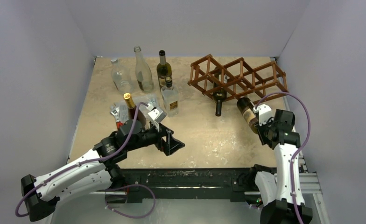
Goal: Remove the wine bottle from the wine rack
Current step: Adjust the wine bottle.
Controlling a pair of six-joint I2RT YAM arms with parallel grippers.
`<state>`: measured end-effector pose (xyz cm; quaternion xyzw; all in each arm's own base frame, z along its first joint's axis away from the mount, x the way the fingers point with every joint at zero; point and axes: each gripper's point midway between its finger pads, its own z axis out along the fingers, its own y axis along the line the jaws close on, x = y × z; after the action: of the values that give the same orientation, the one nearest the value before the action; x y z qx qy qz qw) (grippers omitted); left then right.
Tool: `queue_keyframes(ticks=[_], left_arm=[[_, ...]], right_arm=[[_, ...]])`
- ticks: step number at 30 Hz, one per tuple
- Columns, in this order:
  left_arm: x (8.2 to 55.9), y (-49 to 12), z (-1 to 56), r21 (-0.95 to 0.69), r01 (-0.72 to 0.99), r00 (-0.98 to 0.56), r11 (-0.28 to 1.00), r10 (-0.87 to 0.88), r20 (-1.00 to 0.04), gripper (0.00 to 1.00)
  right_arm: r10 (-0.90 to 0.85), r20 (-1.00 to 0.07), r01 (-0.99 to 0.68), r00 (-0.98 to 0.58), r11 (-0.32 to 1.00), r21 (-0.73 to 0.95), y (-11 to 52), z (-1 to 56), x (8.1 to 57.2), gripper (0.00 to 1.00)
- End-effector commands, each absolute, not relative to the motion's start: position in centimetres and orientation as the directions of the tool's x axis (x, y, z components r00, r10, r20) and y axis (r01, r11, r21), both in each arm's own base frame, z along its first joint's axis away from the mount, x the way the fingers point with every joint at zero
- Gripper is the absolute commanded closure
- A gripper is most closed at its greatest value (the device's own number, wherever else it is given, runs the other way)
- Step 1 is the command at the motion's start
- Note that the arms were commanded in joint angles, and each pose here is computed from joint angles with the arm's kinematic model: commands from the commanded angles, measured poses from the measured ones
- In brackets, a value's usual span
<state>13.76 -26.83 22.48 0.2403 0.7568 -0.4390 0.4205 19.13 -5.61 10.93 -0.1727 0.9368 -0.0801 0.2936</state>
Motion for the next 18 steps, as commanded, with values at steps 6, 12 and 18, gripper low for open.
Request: queue_keyframes(ticks=[6, 12, 18], left_arm=[[13.1, -27.9, 25.0, -0.434, 0.798, -0.474, 0.418, -0.008, -0.88, 0.03], [12.4, -28.6, 25.6, -0.434, 0.827, -0.469, 0.358, 0.013, -0.883, 0.03], [11.4, -29.4, 26.2, -0.406, 0.868, -0.437, 0.287, 0.051, -0.898, 0.04]], right_arm=[[-0.551, -0.553, -0.425, -0.626, 0.835, -0.35, -4.9, 15.9, 19.7, 1.0], [-0.653, -0.509, -0.573, -0.561, 0.75, -0.331, -3.6, 16.7, 18.7, 1.0], [-0.749, -0.451, -0.709, -0.486, 0.639, -0.298, -2.9, 16.6, 17.7, 1.0]])
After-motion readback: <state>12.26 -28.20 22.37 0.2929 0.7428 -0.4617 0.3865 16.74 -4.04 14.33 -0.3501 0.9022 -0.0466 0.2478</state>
